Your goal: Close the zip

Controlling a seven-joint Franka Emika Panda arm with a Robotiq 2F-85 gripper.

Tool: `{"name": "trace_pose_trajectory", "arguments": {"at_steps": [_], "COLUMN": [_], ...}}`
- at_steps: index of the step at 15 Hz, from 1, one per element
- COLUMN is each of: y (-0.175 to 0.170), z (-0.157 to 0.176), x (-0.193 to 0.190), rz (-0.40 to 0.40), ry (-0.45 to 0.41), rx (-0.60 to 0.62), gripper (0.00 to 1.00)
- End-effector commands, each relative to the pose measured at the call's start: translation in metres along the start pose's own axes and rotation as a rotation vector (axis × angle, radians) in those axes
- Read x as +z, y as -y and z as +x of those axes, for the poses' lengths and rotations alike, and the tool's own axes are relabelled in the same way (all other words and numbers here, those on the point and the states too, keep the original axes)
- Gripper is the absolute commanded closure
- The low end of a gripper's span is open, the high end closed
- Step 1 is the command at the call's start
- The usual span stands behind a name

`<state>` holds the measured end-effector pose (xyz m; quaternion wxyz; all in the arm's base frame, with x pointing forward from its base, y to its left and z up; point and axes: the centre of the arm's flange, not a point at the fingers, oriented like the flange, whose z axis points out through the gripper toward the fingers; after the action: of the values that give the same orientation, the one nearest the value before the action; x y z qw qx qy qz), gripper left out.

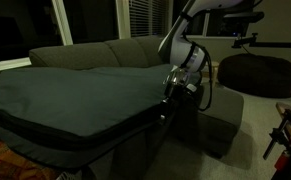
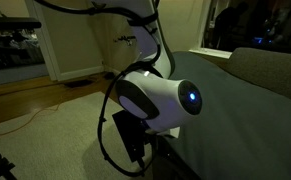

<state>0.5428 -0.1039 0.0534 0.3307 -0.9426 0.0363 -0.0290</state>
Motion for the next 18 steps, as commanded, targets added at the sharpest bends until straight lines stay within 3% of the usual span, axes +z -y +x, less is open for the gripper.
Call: {"name": "trace_pose_trajectory", "arguments": {"at_steps": [1, 14, 15, 16, 18], "y": [0.003, -0.025, -0.027, -0.028, -0.026], "z": [-0.006, -0.011, -0.012, -0.013, -0.014], "x": [-0.023, -0.078, -0.079, -0.08, -0.079], "rz": [-0.046, -0.224, -0.231, -0.237, -0.226], "ry": [-0.033, -0.093, -0.091, -0.089, -0.072], "rx": [0.003, 0.056, 0.06, 0.062, 0.062], "gripper": [0.95, 0.95, 0.85, 0.63, 0.6]}}
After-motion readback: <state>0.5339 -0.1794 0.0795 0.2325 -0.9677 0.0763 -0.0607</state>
